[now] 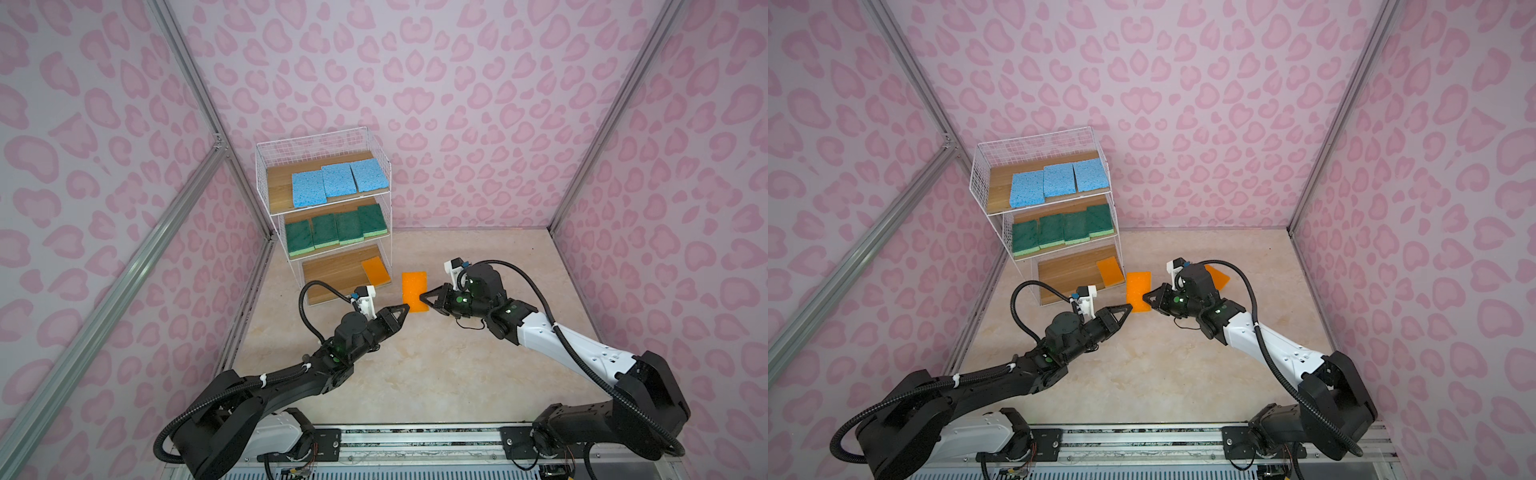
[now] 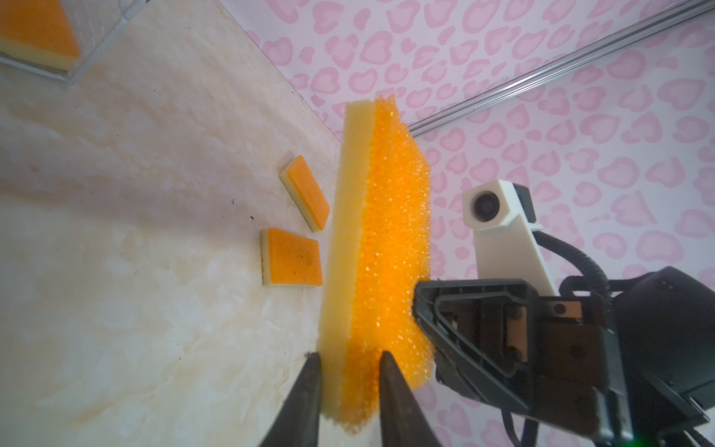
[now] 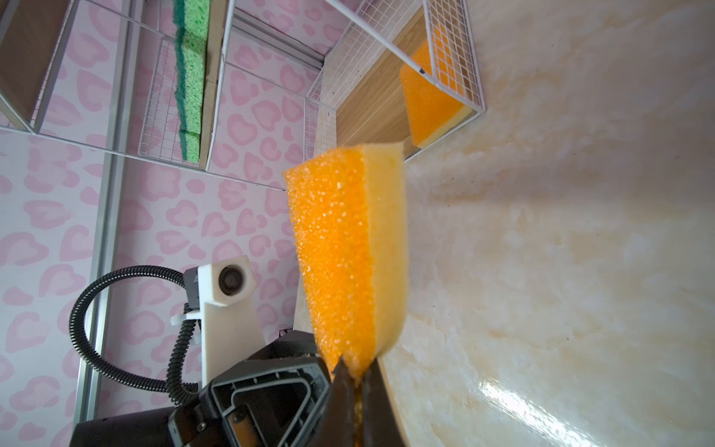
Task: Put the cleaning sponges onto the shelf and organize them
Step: 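Close the left gripper on the orange sponge held by the right gripper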
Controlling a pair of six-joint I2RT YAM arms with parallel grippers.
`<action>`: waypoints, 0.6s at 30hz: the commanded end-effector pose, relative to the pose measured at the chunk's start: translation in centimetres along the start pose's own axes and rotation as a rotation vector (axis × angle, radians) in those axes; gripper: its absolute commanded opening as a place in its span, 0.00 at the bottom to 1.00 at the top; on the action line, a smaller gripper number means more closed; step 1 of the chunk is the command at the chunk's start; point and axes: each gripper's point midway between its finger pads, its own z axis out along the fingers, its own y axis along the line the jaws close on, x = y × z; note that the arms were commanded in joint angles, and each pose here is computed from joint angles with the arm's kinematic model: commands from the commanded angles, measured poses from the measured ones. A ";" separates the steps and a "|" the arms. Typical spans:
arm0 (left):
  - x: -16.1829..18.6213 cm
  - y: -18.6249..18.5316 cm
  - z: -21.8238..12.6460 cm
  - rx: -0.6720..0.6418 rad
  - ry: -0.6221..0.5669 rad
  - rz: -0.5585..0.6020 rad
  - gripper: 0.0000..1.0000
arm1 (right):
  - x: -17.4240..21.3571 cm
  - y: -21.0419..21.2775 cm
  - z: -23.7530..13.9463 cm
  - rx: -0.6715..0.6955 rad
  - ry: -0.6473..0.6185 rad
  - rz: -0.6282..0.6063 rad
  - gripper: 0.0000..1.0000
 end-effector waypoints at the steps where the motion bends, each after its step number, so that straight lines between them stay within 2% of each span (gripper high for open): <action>1: -0.7 -1.6 0.3 0.059 -0.021 -0.010 0.20 | 0.2 0.9 0.2 -0.051 0.017 -0.011 0.04; 6: -0.9 -1.4 0.4 0.050 -0.033 -0.013 0.03 | 0.0 0.2 0.5 -0.040 0.019 -0.009 0.05; 7: -1.1 -1.1 0.3 0.040 -0.040 -0.026 0.03 | -0.1 -0.1 0.6 -0.035 0.020 -0.007 0.10; 9: -1.4 0.4 0.2 0.019 -0.051 -0.075 0.03 | -0.4 -0.4 0.7 -0.024 0.021 -0.013 0.33; 11: -1.9 2.2 -0.1 0.004 -0.061 -0.138 0.03 | -0.6 -0.9 0.8 -0.008 0.022 -0.021 0.48; 14: -2.8 5.0 -0.9 -0.027 -0.091 -0.187 0.03 | -1.4 -1.4 0.7 0.004 0.011 -0.027 0.57; 18: -4.8 7.5 -2.1 -0.083 -0.140 -0.168 0.03 | -2.5 -3.1 0.2 0.024 -0.009 -0.018 0.60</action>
